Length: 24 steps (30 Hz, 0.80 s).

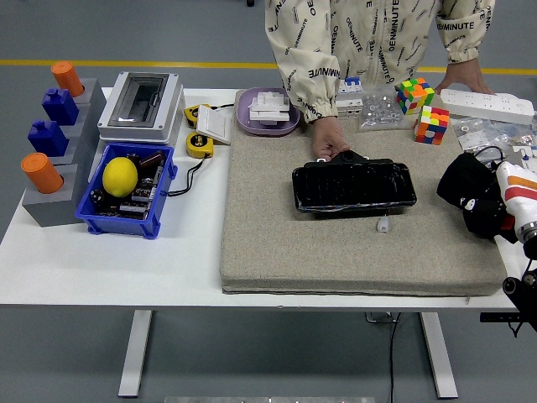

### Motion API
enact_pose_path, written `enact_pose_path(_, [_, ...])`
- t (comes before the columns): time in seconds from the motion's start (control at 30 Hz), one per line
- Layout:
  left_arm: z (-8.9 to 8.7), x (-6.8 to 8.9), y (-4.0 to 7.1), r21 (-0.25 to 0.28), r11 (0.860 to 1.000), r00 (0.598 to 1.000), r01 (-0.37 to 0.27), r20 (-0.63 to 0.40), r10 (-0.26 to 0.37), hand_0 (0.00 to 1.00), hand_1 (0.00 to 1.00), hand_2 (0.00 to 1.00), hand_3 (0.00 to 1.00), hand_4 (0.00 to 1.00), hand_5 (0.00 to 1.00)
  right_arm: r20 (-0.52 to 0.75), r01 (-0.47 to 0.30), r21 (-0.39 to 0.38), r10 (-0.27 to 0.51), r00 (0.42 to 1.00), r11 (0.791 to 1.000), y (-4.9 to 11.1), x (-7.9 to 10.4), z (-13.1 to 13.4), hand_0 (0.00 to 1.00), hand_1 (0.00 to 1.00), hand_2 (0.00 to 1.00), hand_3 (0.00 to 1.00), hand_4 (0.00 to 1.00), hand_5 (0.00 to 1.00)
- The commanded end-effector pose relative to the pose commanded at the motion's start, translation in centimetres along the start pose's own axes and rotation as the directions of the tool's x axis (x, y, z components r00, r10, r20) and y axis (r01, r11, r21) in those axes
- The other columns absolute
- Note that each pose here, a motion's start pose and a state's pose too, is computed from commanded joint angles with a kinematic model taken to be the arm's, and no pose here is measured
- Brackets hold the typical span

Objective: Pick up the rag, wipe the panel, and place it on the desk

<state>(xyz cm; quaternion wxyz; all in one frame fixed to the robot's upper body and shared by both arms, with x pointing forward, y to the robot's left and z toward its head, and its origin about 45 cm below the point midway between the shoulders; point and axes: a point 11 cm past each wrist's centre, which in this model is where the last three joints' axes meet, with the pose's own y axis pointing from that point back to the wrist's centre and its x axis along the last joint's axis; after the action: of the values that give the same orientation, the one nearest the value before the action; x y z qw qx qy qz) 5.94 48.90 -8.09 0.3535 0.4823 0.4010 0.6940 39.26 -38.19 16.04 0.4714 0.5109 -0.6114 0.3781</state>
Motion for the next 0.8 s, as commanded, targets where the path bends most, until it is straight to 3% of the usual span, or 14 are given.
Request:
enact_pose_path(0.23, [0.0,0.0,0.0,0.000,1.000,1.000,-0.001,-0.004,0.001,0.651,0.662,0.695,0.581,0.680,0.450,0.028,-0.034,0.019,0.033,0.999,0.999,-0.7,1.4,-1.6,0.354,0.454,0.511,0.530,0.874,0.270])
enact_pose_path(0.43, [0.1,0.2,0.0,-0.001,1.000,1.000,-0.004,-0.005,0.004,0.650,0.663,0.695,0.581,0.680,0.450,0.104,-0.053,0.047,0.048,0.993,0.997,-0.9,2.1,-4.5,0.356,0.454,0.512,0.531,0.864,0.250])
enact_pose_path(0.8, [0.4,0.1,0.0,-0.006,1.000,1.000,-0.002,-0.002,0.002,0.650,0.662,0.695,0.581,0.679,0.450,0.155,-0.029,0.074,0.017,0.988,0.997,-1.2,0.6,-7.6,0.355,0.454,0.510,0.530,0.862,0.240])
